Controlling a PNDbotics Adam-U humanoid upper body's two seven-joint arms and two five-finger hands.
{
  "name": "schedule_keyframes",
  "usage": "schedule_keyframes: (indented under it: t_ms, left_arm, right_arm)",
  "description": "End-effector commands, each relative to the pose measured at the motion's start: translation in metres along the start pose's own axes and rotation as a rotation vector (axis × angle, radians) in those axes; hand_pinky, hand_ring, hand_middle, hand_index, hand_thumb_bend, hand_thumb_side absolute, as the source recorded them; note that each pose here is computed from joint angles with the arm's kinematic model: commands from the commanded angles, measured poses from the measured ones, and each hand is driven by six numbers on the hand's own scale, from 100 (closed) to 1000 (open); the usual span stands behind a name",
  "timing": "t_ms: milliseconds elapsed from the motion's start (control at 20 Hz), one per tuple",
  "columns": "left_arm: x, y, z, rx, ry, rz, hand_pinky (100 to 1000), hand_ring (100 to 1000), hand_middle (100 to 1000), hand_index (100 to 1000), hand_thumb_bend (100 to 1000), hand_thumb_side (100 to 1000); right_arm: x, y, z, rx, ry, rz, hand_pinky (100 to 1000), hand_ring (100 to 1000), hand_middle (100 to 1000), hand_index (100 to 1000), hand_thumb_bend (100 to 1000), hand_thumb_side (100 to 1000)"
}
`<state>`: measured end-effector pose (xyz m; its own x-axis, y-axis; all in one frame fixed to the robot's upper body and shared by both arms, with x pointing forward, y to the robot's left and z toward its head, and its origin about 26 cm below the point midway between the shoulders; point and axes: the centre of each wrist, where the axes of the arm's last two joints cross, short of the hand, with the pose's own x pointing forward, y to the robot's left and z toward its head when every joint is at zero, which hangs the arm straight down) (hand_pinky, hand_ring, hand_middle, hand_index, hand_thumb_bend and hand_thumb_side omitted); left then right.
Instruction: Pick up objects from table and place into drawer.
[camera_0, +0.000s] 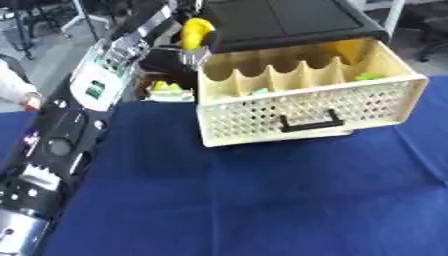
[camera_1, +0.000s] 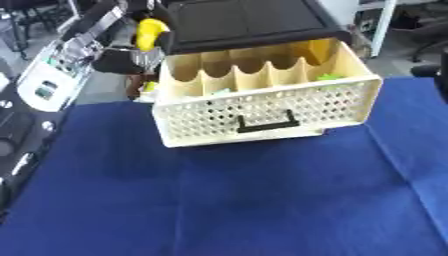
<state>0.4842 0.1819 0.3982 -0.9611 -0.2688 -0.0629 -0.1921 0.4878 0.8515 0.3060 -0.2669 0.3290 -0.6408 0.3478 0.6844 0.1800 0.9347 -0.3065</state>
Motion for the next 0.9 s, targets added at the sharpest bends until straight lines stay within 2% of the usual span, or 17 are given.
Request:
schedule_keyframes:
  t_ms: [50, 200, 450, 650, 900]
  left_arm:
    - [0.003, 0.013, -0.005, -0.094, -0.099, -0.062, 220, 496, 542, 753, 100, 331]
    - [0.006, 0.012, -0.010, -0.073, -0.166, -0.038, 275, 533, 568, 773, 100, 310]
    - [0.011, 0.014, -0.015, -0.021, -0.235, 0.026, 331, 577, 604, 790, 100, 391]
    - [0.009, 0.016, -0.010, -0.008, -0.241, 0.055, 319, 563, 586, 776, 100, 376]
    - [0.007, 0.016, -0.006, 0.050, -0.245, 0.116, 308, 548, 566, 773, 100, 432]
  right_arm:
    - [0.006, -0.004, -0.001, -0.008, -0.018, 0.002, 739, 100, 147, 690, 100, 1000]
    - [0.006, -0.004, 0.000, -0.009, -0.013, -0.005, 740, 100, 148, 690, 100, 1000]
    - [0.004, -0.004, 0.001, -0.009, -0.004, -0.012, 742, 100, 148, 690, 100, 1000]
    - [0.003, -0.004, 0.001, -0.008, 0.002, -0.014, 743, 100, 148, 690, 100, 1000]
    - [0.002, -0.004, 0.002, -0.009, 0.006, -0.015, 743, 100, 149, 690, 100, 1000]
